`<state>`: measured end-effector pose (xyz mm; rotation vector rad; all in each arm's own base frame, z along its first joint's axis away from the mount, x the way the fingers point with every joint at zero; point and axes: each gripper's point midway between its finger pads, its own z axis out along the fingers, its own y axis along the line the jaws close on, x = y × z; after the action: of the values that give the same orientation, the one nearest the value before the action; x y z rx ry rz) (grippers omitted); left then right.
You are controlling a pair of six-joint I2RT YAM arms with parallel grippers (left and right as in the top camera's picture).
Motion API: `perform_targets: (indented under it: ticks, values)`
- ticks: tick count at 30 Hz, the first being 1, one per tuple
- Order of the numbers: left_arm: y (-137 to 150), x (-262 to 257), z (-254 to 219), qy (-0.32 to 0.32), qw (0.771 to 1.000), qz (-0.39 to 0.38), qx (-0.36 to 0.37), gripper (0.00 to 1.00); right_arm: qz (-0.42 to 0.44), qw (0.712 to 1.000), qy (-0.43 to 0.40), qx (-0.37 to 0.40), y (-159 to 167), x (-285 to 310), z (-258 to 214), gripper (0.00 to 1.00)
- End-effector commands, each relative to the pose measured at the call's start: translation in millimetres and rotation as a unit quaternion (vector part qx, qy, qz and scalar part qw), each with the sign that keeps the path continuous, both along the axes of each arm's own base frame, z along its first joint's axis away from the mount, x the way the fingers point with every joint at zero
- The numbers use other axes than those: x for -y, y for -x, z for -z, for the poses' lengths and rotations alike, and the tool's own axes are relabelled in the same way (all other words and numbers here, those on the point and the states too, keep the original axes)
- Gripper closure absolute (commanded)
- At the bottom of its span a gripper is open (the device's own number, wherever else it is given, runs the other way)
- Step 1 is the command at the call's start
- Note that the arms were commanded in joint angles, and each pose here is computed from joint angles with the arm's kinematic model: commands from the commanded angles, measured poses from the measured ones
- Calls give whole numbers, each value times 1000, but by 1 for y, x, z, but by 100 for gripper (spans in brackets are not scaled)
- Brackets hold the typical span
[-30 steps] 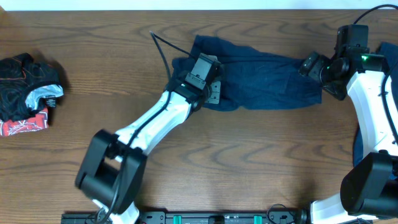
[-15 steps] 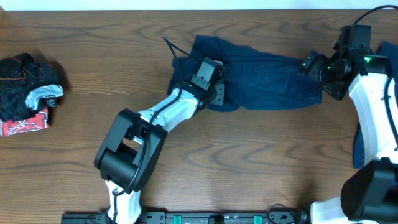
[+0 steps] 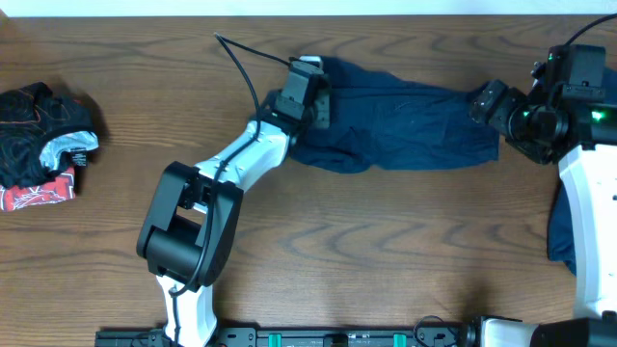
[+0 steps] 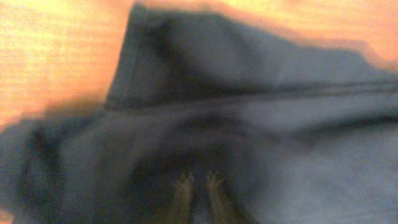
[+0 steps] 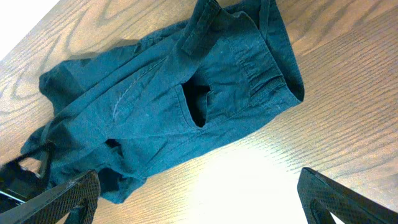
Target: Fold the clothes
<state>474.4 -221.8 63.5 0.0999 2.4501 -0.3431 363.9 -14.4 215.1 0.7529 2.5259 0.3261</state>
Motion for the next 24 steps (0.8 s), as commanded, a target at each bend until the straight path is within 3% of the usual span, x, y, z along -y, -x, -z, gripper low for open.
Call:
perform_targets:
  ticks: [1,7,12,18,24]
  values:
    - [21,18,5,10,998,39,-49,94,-12,1000,5,20,1,-2,-14,1]
    - [59,21,27,-23,991,57,-115,94,-16,1000,8,20,1,-2,-14,1]
    - [62,22,41,-30,990,59,-128,94,-18,1000,9,20,1,-2,-14,1]
    - [38,21,69,-19,993,47,-108,94,-28,999,-9,15,4,-9,-13,1]
    - [-5,12,82,8,999,22,-48,94,-37,999,-24,-5,13,-15,-9,1]
